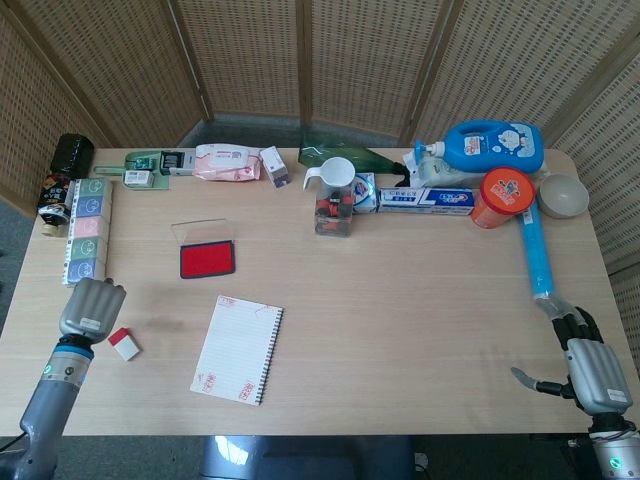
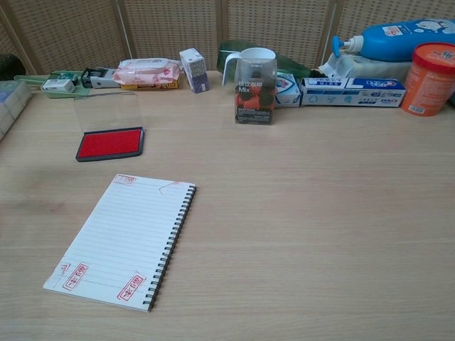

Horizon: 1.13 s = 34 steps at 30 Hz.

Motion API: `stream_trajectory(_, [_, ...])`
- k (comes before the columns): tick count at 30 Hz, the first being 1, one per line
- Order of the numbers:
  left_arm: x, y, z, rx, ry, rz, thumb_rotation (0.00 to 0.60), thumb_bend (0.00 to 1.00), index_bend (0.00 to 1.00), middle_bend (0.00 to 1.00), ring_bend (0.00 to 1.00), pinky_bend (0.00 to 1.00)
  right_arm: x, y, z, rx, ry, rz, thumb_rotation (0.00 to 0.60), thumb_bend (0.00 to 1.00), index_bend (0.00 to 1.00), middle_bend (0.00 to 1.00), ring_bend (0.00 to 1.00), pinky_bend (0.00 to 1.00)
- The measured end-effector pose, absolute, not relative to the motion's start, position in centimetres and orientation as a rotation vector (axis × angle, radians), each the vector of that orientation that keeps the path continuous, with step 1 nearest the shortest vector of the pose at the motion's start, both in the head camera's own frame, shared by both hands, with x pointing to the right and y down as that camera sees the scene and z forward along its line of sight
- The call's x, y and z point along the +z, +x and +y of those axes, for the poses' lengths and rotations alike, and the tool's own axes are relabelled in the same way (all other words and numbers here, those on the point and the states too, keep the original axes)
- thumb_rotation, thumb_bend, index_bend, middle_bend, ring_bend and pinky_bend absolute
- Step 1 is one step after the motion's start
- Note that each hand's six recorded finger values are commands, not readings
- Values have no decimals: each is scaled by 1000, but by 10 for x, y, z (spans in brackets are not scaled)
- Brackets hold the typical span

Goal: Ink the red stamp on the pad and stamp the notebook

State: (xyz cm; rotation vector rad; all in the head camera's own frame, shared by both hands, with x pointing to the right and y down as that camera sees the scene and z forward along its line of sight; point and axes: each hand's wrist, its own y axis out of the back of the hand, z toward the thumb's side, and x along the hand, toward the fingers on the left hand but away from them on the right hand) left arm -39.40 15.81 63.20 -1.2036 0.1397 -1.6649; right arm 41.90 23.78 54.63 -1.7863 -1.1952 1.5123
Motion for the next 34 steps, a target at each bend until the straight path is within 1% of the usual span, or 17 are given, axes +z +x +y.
stream_trajectory(4, [616, -399, 157, -1622, -1284, 243, 600, 140, 504, 256, 702, 656, 547, 418, 238, 1512, -1786, -1192, 437, 0, 0, 0, 0, 0])
stream_trajectory(7, [608, -401, 160, -1584, -1347, 302, 600, 139, 502, 144, 648, 592, 546, 418, 238, 1508, -1784, -1195, 437, 0, 0, 0, 0, 0])
stream_trajectory(10, [602, -403, 165, -1548, -1408, 341, 600, 139, 494, 69, 597, 540, 544, 419, 237, 1505, -1779, -1202, 435, 0, 0, 0, 0, 0])
stream_trajectory(11, [601, -403, 166, -1539, -1427, 352, 600, 139, 487, 42, 497, 508, 543, 419, 237, 1505, -1778, -1204, 437, 0, 0, 0, 0, 0])
stream_trajectory(12, [601, -404, 168, -1532, -1447, 363, 599, 138, 477, 19, 336, 473, 543, 419, 237, 1504, -1776, -1206, 436, 0, 0, 0, 0, 0])
stream_trajectory(13, [600, -406, 171, -1531, -1473, 380, 599, 138, 472, 9, 232, 454, 543, 420, 237, 1503, -1776, -1207, 435, 0, 0, 0, 0, 0])
stream_trajectory(14, [600, -408, 173, -1532, -1491, 392, 599, 139, 465, 1, 98, 430, 543, 420, 237, 1503, -1777, -1207, 437, 0, 0, 0, 0, 0])
stream_trajectory(15, [599, -410, 176, -1534, -1508, 406, 596, 139, 463, 0, 62, 411, 542, 420, 237, 1502, -1776, -1207, 436, 0, 0, 0, 0, 0])
stream_trajectory(19, [592, -418, 185, -1520, -1538, 466, 593, 120, 459, 0, 62, 328, 541, 419, 237, 1498, -1773, -1206, 433, 0, 0, 0, 0, 0])
stream_trajectory(21, [586, -423, 187, -1509, -1523, 505, 595, 101, 457, 0, 62, 304, 541, 419, 237, 1496, -1771, -1205, 431, 0, 0, 0, 0, 0])
stream_trajectory(23, [579, -427, 190, -1489, -1509, 568, 597, 81, 450, 0, 62, 292, 541, 419, 237, 1496, -1767, -1204, 434, 0, 0, 0, 0, 0])
stream_trajectory(27, [569, -436, 198, -1466, -1532, 706, 597, 43, 402, 0, 62, 266, 540, 420, 236, 1493, -1744, -1198, 432, 0, 0, 0, 0, 0])
stream_trajectory(34, [561, -455, 220, -1488, -1587, 875, 598, 28, 380, 0, 62, 253, 538, 421, 235, 1485, -1663, -1186, 438, 0, 0, 0, 0, 0])
